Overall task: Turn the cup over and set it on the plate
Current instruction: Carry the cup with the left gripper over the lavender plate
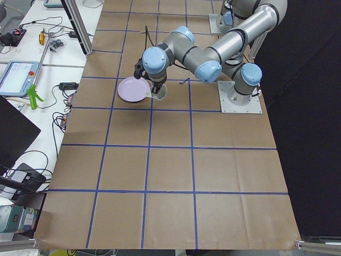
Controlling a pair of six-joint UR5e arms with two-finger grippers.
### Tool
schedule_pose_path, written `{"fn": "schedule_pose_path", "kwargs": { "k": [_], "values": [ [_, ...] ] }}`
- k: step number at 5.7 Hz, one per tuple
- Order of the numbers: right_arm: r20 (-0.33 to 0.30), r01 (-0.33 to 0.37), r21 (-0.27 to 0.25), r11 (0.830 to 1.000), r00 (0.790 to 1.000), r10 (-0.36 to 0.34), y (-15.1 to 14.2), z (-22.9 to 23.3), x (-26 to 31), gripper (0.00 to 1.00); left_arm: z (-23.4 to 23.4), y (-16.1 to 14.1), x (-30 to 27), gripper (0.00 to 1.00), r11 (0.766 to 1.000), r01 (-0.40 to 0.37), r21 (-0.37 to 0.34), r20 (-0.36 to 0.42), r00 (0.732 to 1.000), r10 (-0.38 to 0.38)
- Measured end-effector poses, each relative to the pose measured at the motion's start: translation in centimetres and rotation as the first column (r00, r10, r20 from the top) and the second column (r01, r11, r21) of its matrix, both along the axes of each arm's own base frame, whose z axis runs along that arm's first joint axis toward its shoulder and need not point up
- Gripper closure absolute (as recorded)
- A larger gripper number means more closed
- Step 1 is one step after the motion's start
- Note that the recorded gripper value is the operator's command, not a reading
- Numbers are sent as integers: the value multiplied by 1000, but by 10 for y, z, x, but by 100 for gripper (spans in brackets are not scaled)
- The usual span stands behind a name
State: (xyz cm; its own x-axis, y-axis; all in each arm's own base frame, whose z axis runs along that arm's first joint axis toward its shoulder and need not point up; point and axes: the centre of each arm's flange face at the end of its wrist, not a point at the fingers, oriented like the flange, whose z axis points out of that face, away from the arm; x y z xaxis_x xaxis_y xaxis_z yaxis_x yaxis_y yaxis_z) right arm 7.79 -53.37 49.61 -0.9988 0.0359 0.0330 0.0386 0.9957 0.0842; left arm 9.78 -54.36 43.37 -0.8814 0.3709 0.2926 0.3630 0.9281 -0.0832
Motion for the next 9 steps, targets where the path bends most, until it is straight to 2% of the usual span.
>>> {"fn": "schedule_pose_path", "kwargs": {
  "k": [2,4,7,9],
  "values": [
    [0,0,0,1000,1000,0,0,0,0,0,-19,-31,-99,99,991,128,-40,151,981,-121],
    [0,0,0,1000,1000,0,0,0,0,0,-68,-62,-139,99,986,159,-40,273,951,-142],
    [0,0,0,1000,1000,0,0,0,0,0,-156,-99,-150,97,984,178,-4,322,932,-167],
    [0,0,0,1000,1000,0,0,0,0,0,-172,-103,-155,95,983,183,5,322,930,-175]
  ]
}}
